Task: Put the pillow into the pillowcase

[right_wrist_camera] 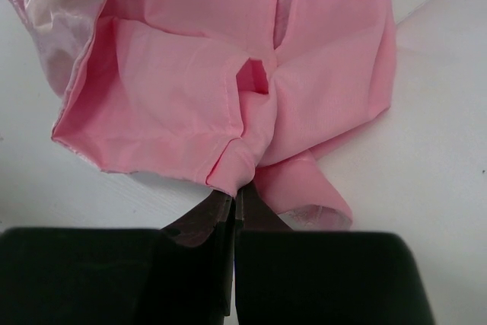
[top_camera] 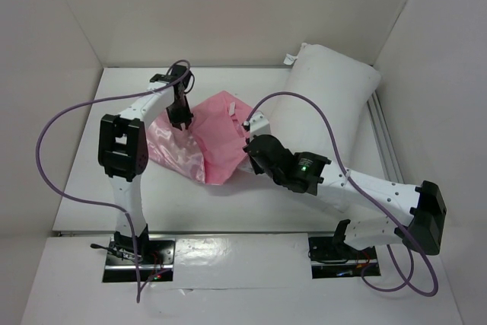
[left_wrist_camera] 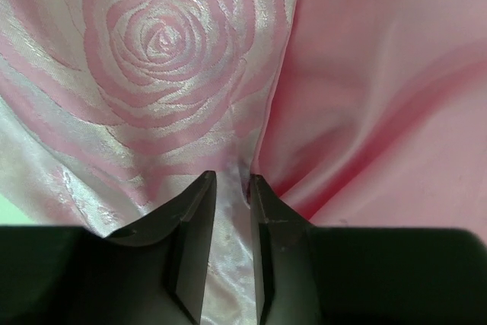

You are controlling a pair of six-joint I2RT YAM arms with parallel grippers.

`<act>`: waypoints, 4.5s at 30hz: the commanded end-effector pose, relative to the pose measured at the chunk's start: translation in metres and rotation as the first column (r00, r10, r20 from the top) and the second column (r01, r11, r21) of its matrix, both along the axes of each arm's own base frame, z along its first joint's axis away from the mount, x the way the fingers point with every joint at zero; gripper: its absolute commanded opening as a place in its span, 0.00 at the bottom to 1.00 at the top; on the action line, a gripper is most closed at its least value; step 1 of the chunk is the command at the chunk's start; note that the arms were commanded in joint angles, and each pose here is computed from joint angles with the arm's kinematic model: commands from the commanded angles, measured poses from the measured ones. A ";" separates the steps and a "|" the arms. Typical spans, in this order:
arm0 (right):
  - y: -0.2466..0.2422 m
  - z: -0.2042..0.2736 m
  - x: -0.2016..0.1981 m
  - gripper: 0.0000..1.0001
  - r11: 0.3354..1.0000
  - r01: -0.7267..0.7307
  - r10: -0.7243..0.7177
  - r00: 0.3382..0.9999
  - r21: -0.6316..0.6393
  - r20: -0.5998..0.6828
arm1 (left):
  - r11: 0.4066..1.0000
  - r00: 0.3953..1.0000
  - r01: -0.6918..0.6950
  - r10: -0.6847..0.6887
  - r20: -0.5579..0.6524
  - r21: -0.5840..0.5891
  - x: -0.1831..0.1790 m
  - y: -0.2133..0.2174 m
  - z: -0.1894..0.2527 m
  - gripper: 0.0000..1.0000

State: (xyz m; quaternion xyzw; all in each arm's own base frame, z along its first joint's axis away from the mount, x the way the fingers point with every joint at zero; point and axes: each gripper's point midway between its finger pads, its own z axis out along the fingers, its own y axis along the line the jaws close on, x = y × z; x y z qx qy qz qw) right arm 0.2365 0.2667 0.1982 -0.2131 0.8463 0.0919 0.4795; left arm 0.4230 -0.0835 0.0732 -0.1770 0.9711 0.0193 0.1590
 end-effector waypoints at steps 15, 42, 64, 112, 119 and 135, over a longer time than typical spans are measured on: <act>0.002 0.032 0.007 0.00 0.997 0.039 -0.043 0.997 0.061 0.062 | 0.997 0.998 0.059 -0.058 0.014 -0.054 0.020 -0.010 0.003 0.00; 0.012 0.182 0.102 0.00 0.970 -0.115 0.027 0.926 0.215 0.376 | 0.948 0.502 0.013 0.268 0.822 -0.317 0.024 0.198 0.367 0.00; 0.016 0.054 0.057 0.53 0.993 0.061 -0.050 0.994 0.104 -0.100 | 0.960 0.805 -0.088 0.226 0.549 -0.267 -0.058 0.102 0.168 0.88; -0.177 -0.059 0.063 0.74 0.797 0.590 -0.592 0.715 -0.133 -0.372 | 0.993 0.988 0.118 -0.120 0.097 0.023 -0.010 -0.026 0.015 0.00; -0.082 0.002 0.096 0.81 0.924 0.383 -0.362 0.885 0.015 -0.294 | 0.990 0.975 0.127 -0.113 0.189 -0.060 -0.016 -0.017 0.063 0.00; -0.171 -0.026 0.274 1.00 0.620 0.737 -0.771 0.637 -0.270 -0.032 | 0.949 0.947 0.202 -0.126 0.295 -0.243 -0.012 -0.035 0.117 0.00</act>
